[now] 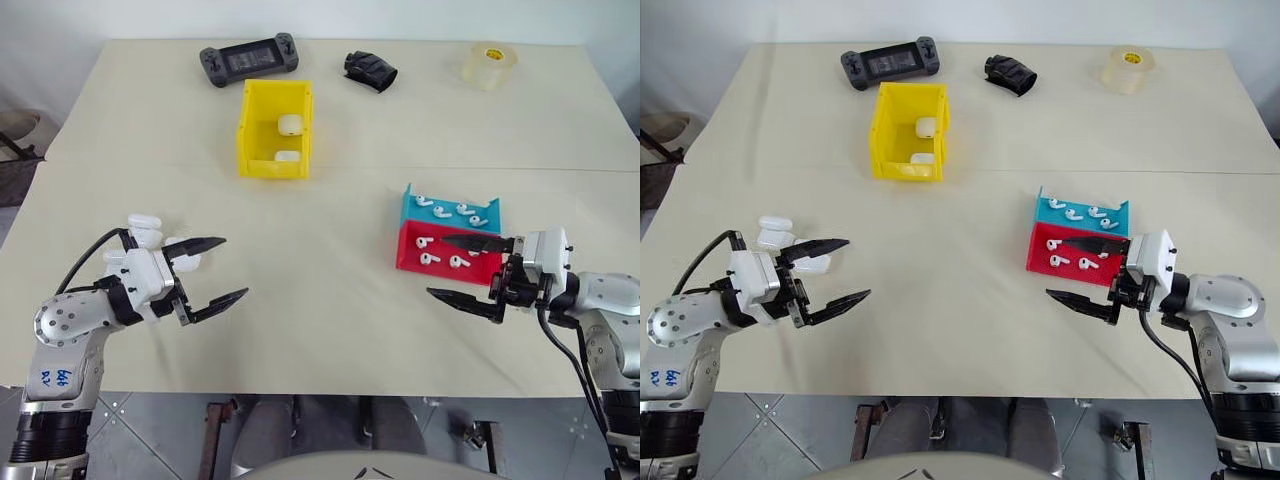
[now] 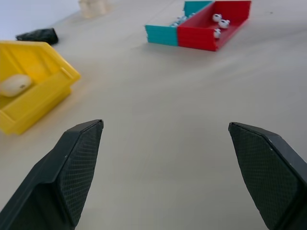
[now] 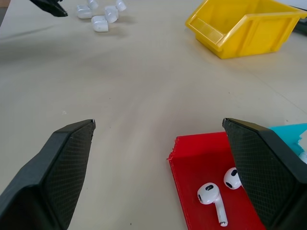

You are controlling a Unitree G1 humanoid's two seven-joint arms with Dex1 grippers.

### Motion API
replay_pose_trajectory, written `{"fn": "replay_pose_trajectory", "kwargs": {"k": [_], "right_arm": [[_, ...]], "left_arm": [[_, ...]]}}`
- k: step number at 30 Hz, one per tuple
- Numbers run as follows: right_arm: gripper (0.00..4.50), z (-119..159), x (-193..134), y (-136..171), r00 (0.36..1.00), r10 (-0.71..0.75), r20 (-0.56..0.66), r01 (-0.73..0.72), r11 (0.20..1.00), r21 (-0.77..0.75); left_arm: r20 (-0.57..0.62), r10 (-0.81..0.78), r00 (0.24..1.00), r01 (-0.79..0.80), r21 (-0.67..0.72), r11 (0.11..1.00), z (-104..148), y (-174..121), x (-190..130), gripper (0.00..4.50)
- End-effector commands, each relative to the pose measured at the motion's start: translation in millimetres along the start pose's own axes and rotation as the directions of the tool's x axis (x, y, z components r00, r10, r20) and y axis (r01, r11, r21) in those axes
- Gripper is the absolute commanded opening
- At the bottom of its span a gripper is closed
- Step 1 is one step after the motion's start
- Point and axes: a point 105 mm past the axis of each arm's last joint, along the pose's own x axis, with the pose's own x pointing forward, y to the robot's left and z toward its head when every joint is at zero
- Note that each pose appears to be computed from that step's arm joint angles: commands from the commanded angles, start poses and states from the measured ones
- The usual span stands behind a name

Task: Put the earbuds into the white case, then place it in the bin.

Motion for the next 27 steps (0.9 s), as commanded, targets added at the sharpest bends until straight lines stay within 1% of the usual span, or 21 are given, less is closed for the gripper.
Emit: {"fn": "replay_pose_trajectory", "kwargs": {"k": [1,3,5,7,10,14,16,17,19,21,23,24,27], "right_arm": [[4.5,5,0,1,1.0,0.005,0.022,-0.005,1.0,-0.012],[4.5,5,1,2,1.0,0.01,0.03,-0.01,1.0,-0.01],[4.5,8,10,5,0.998,0.039,0.057,-0.038,0.999,-0.012],[4.5,14,22,10,0.993,0.068,0.097,-0.067,0.998,-0.014],[4.5,21,36,14,0.984,0.098,0.146,-0.096,0.995,-0.019],[4.5,31,59,23,0.963,0.151,0.221,-0.15,0.988,-0.023],[4.5,33,66,29,0.952,0.191,0.238,-0.186,0.982,-0.044],[4.5,35,70,34,0.944,0.224,0.242,-0.214,0.975,-0.065],[4.5,37,76,40,0.93,0.273,0.247,-0.257,0.962,-0.094],[4.5,39,79,44,0.919,0.302,0.254,-0.284,0.953,-0.107],[4.5,39,81,44,0.914,0.315,0.256,-0.296,0.949,-0.11],[4.5,38,81,43,0.914,0.317,0.254,-0.299,0.948,-0.108],[4.5,36,80,39,0.916,0.317,0.246,-0.299,0.948,-0.107]], "left_arm": [[-0.019,0.05,0.999,-0.049,0.044,0.998,6,9,0,4.45],[0.0,0.084,0.996,-0.084,0.03,0.996,9,12,0,4.45],[0.036,0.172,0.984,-0.172,0.004,0.985,14,18,-10,4.45],[0.016,0.272,0.962,-0.271,-0.046,0.961,14,22,-24,4.45],[-0.016,0.366,0.931,-0.366,-0.08,0.927,15,20,-43,4.45],[-0.101,0.591,0.801,-0.598,-0.07,0.798,10,13,-82,4.45],[-0.154,0.653,0.742,-0.667,-0.066,0.742,5,4,-99,4.45],[-0.208,0.682,0.701,-0.706,-0.076,0.704,-2,-4,-111,4.45],[-0.283,0.723,0.63,-0.767,-0.082,0.636,-10,-16,-130,4.45],[-0.333,0.754,0.567,-0.813,-0.075,0.578,-16,-24,-144,4.45],[-0.378,0.763,0.524,-0.842,-0.095,0.531,-19,-30,-149,4.45],[-0.402,0.759,0.512,-0.847,-0.09,0.524,-21,-31,-149,4.45],[-0.415,0.76,0.5,-0.855,-0.096,0.51,-19,-24,-146,4.45]]}}
